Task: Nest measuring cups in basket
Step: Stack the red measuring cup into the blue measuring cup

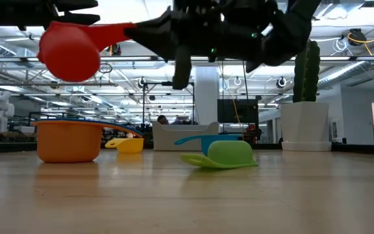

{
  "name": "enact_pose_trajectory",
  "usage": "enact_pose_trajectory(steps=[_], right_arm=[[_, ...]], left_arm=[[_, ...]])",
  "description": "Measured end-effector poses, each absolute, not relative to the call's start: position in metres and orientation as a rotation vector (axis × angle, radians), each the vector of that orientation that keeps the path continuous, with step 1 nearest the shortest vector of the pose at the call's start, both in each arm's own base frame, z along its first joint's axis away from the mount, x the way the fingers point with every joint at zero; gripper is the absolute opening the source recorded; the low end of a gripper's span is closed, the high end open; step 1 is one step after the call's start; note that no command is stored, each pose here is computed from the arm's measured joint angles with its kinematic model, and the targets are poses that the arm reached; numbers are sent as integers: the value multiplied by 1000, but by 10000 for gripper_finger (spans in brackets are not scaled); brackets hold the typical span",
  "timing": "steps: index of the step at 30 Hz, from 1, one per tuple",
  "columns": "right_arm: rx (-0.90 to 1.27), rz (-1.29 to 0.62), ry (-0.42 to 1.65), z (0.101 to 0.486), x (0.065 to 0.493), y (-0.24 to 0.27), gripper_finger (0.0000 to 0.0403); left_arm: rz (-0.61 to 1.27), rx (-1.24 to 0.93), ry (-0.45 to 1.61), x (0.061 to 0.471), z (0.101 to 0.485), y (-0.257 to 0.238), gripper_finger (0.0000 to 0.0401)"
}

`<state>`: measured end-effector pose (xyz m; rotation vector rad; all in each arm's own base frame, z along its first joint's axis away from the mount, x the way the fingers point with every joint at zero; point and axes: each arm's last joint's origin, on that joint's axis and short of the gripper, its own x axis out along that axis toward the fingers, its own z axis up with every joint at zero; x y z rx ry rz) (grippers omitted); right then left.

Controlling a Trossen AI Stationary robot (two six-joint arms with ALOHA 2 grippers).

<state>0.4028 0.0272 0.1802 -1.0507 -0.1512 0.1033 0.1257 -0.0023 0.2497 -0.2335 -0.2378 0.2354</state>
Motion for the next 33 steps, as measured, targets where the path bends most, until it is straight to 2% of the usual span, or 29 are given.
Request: enact_pose_trajectory(steps=[5, 15, 20, 33], right_arm=[[-1005, 160, -112, 165, 406, 16, 0], [-972, 222, -114, 163, 406, 10, 0], [-951, 243, -112, 153, 421, 15, 0], [-956, 202, -89, 154, 419, 6, 0]], left_arm=[[238, -237, -206, 126, 247, -2, 163], [238, -236, -196, 127, 246, -2, 163], [239, -235, -197, 127, 246, -2, 163], [233, -225, -192, 127, 245, -3, 163]])
